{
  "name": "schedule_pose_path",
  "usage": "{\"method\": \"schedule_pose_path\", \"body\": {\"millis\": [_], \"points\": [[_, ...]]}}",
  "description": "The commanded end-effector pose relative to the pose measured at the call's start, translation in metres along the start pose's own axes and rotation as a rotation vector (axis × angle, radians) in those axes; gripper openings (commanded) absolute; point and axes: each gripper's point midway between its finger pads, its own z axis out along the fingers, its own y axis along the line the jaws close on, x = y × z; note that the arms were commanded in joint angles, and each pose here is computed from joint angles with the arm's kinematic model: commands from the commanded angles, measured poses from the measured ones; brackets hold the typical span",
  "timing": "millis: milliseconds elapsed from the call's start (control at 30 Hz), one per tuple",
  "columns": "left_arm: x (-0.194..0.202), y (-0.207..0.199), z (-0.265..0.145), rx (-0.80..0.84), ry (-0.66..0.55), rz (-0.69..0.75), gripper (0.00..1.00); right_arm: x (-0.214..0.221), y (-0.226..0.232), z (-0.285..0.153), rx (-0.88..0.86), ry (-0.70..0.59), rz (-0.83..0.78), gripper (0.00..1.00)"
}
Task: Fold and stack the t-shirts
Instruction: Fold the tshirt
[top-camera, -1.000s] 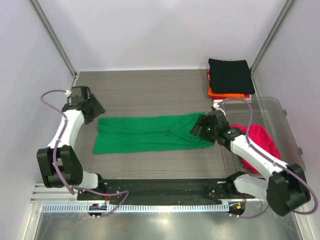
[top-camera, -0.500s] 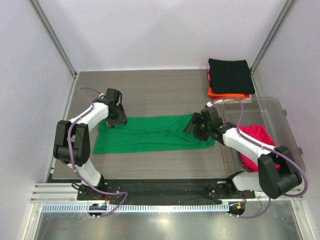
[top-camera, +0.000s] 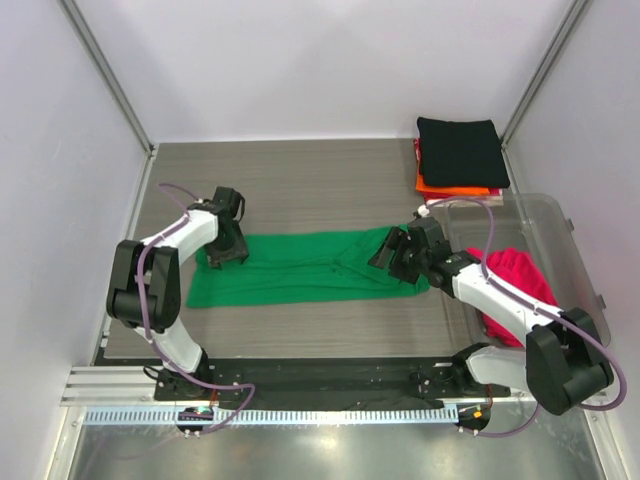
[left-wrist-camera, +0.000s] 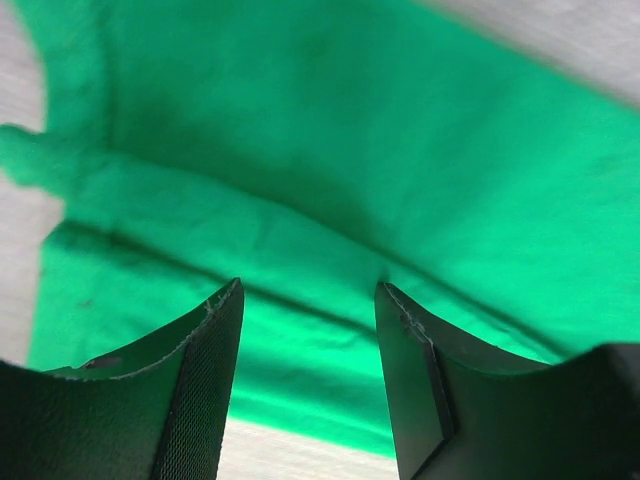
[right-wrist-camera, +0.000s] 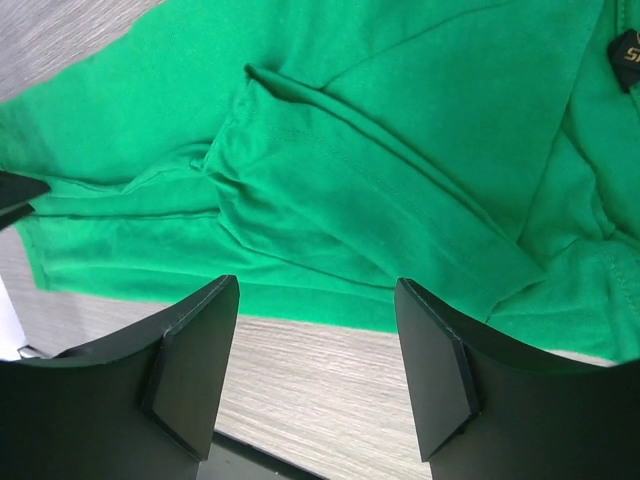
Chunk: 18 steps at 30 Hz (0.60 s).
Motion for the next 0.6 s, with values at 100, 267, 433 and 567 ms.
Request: {"method": "schedule_pose_path", "body": {"millis": [100, 267, 433, 567], "points": [[0.026, 0.042, -0.025, -0.136, 0.018, -0.041, 0.55, 0.002, 0.007, -0.012, -0.053, -0.016, -0.003, 0.69], [0.016, 0.048, -0.053, -0.077, -0.120, -0.099, 0.55, 0.010, 0.004, -0.015, -0.062, 0.004, 0.004, 0.69], [-0.025, 0.027, -0.074, -0.003, -0.232, -0.121, 0.57, 0.023, -0.004, -0.016, -0.053, 0.017, 0.019, 0.68], [-0.031, 0.009, -0.048, -0.010, -0.147, -0.082, 0.55, 0.030, -0.014, -0.014, -0.024, 0.021, 0.063, 0.68]]}}
